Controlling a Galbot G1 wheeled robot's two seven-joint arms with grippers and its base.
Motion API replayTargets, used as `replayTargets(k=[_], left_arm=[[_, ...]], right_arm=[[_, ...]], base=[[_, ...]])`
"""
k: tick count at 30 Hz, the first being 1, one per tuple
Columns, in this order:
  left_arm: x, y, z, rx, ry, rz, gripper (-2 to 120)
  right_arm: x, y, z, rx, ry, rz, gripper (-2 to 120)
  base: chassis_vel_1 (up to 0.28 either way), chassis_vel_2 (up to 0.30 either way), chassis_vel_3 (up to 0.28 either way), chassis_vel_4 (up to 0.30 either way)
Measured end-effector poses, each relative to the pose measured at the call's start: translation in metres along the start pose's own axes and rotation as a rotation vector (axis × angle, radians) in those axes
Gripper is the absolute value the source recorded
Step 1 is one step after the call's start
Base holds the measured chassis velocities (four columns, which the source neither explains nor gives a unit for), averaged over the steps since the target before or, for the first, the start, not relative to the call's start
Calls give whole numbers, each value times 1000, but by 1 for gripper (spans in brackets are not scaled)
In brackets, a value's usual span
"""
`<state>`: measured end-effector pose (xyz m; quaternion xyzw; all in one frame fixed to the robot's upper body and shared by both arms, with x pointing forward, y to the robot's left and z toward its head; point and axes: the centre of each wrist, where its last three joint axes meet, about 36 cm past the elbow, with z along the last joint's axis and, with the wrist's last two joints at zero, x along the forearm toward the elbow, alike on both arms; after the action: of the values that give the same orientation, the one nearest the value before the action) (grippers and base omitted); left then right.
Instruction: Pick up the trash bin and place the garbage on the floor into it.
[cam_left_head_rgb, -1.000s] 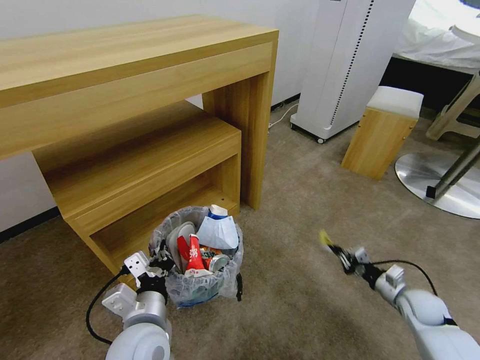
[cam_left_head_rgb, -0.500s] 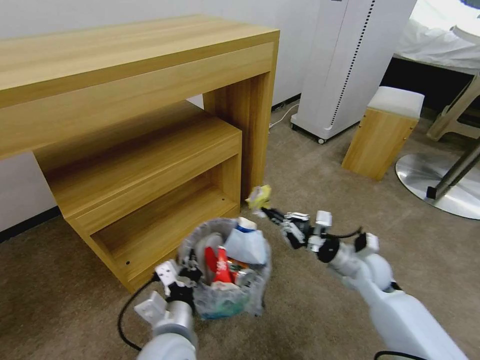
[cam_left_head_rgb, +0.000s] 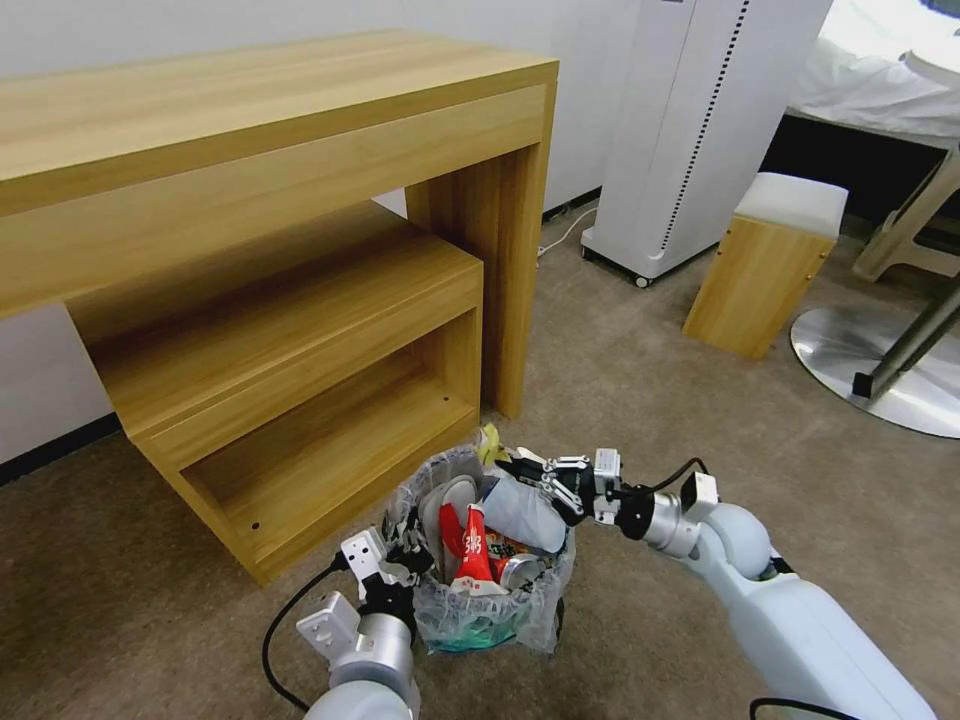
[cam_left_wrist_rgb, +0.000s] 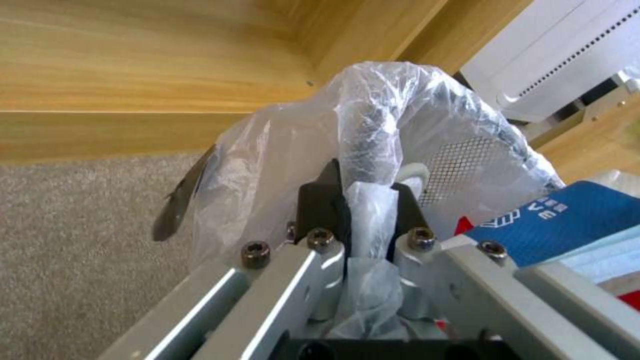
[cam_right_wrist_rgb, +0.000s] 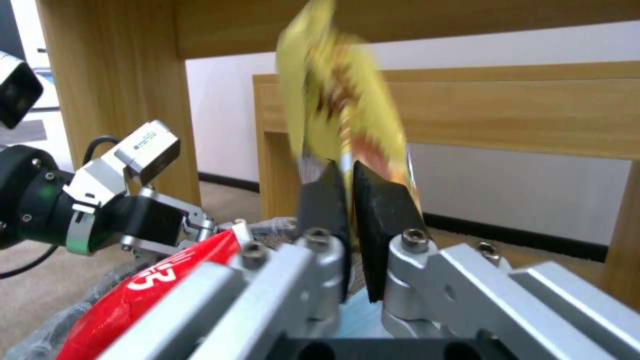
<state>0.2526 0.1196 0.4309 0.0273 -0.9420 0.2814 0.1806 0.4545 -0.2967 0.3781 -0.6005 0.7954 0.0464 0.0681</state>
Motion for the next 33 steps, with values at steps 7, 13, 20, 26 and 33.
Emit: replayTargets(k=[7,13,20,26,33], left_arm=[[0,0,1,-10,0,-4,3],[-1,-1,-1,-2,-2,3,3],[-26,24,-20,51,-48,-45,3],[-43,49,-30,107,-59,-61,3],[-61,73,-13,138,-43,-80,3]], right_arm=[[6,-3,-5,13,11,4,36],[7,-5,-21,59,-32,65,61],[8,0,-54,89,-238,335,84],[21,23,-56,96,-352,557,99],[48,51,-56,172,-311,638,100]], base=[[0,0,0,0],[0,0,0,0],[0,0,0,0],[0,0,0,0],[0,0,0,0]])
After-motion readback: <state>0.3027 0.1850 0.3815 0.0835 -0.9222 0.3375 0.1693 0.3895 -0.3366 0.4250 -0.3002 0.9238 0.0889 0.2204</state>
